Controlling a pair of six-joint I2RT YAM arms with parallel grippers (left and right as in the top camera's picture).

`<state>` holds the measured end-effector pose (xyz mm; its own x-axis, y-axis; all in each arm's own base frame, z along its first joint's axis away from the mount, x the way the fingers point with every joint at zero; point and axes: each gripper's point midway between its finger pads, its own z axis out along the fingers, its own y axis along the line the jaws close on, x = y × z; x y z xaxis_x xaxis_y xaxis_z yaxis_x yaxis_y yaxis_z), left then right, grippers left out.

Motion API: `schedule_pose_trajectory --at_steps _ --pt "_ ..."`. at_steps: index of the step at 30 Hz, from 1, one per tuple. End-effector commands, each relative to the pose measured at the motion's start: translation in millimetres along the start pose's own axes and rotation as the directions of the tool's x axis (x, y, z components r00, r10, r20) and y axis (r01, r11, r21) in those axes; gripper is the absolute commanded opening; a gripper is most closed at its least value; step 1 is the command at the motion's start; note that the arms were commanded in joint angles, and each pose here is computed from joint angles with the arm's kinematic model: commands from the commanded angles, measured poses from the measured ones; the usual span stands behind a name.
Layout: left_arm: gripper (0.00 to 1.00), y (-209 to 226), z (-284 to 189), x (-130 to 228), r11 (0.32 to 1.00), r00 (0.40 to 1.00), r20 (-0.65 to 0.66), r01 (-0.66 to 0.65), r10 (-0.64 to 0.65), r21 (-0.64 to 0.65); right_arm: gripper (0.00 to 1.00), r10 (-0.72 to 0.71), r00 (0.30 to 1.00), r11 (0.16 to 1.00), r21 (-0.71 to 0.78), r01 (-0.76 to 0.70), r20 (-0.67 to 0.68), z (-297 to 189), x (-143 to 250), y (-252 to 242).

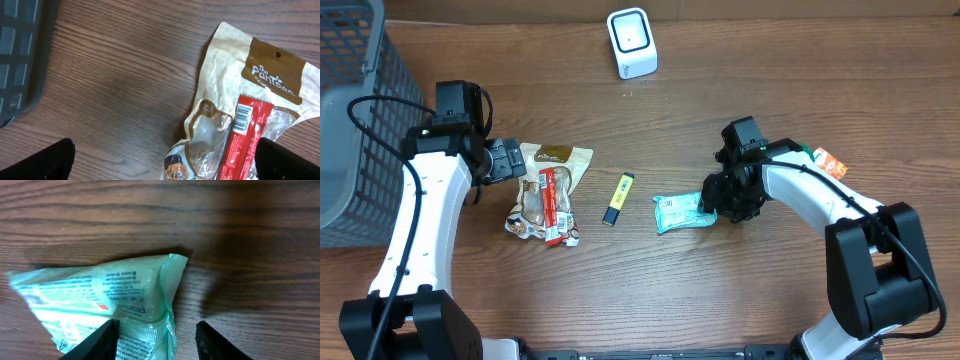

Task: Scan the item barcode
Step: 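Grasp the mint-green pack's corner with the right gripper and lift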

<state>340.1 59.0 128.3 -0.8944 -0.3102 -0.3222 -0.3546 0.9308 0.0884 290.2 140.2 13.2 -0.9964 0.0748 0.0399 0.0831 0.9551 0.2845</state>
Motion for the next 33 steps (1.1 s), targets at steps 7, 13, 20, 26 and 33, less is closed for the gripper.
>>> schedule_pose_trajectory --at_steps 7,13,20,26,33 --pt "1.00 2.4 1.2 -2.0 1.000 1.000 0.001 0.007 -0.007 -0.011 0.40 0.056 0.998 0.998 0.003 -0.056 -0.017 15.2 17.8 -13.5" --pt "1.00 2.4 1.2 -2.0 1.000 1.000 0.001 0.007 -0.007 -0.011 0.35 0.056 0.998 0.998 0.003 -0.056 -0.016 15.7 18.0 -13.6" --pt "1.00 2.4 1.2 -2.0 1.000 1.000 0.001 0.007 -0.007 -0.011 0.34 0.056 0.998 0.998 0.004 -0.056 -0.015 16.2 18.0 -14.0" --pt "1.00 2.4 1.2 -2.0 1.000 1.000 0.001 0.007 -0.007 -0.011 0.29 0.058 0.998 0.998 0.007 -0.058 -0.022 16.2 19.8 -14.8" --pt "1.00 2.4 1.2 -2.0 1.000 1.000 0.001 0.007 -0.007 -0.011 0.09 0.055 0.998 0.998 0.005 -0.055 -0.019 22.1 22.7 -17.6"
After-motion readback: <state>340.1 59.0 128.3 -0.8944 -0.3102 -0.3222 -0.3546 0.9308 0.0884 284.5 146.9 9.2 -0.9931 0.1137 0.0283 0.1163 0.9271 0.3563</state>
